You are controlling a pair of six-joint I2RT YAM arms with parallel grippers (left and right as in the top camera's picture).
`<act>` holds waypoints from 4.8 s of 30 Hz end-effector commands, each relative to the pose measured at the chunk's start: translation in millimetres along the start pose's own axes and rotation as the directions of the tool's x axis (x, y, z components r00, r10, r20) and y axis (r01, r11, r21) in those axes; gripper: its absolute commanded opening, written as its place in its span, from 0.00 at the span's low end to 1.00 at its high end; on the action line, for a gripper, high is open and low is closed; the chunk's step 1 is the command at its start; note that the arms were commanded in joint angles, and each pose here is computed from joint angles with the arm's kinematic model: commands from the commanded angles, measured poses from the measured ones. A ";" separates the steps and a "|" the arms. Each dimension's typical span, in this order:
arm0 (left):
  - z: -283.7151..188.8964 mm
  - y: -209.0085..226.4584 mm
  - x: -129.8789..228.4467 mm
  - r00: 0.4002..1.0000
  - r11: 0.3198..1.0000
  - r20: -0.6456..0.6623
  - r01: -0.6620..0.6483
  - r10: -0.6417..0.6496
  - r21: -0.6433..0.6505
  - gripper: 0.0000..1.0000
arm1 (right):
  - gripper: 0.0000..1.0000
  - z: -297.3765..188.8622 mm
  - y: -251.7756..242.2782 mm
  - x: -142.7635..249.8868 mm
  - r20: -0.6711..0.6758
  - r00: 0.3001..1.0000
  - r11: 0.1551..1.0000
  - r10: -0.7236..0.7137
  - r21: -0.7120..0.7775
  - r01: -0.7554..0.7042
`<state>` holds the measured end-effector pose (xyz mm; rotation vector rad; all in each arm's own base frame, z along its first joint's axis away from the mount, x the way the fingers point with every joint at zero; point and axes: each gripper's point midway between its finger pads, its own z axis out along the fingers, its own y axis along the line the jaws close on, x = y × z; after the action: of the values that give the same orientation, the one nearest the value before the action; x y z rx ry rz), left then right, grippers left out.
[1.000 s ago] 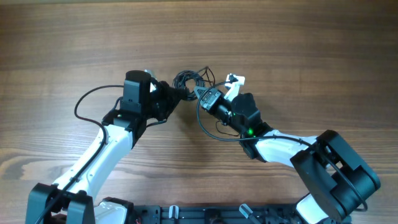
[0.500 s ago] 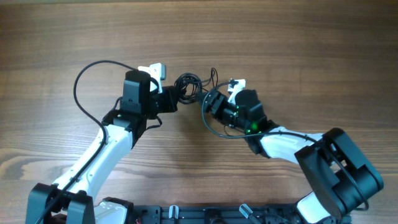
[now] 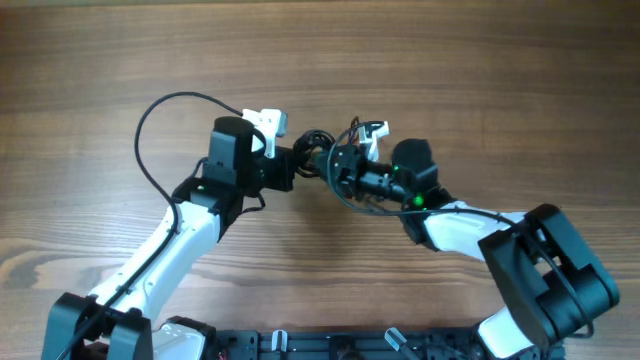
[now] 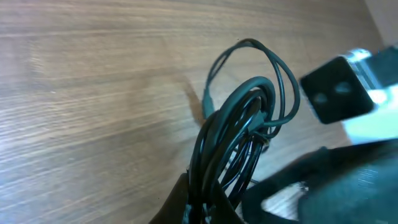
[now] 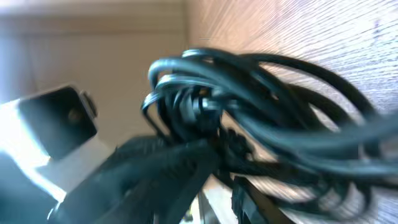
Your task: Untangle cables
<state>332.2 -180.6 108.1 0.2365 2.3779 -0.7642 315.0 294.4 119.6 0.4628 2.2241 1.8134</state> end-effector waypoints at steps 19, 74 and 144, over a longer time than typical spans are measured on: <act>4.8 -10.5 0.3 0.987 0.985 0.030 0.160 -0.159 -0.059 0.04 | 0.39 -3.7 -7.3 -28.0 0.148 0.986 0.996 0.080 0.024 -0.084; -2.4 -36.5 10.7 0.998 0.986 -0.054 -0.021 0.030 0.164 0.04 | 0.27 -22.6 -21.0 -20.6 -0.023 1.000 0.998 -0.019 0.054 0.020; -20.8 -27.9 8.7 0.994 0.957 -0.092 0.076 -0.052 0.280 0.04 | 0.04 -68.0 14.9 -83.0 0.118 0.993 0.994 -0.007 -0.108 0.020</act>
<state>308.3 -190.0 124.7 0.2685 2.3796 -1.1365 365.6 207.2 141.2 0.5447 2.0502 1.8312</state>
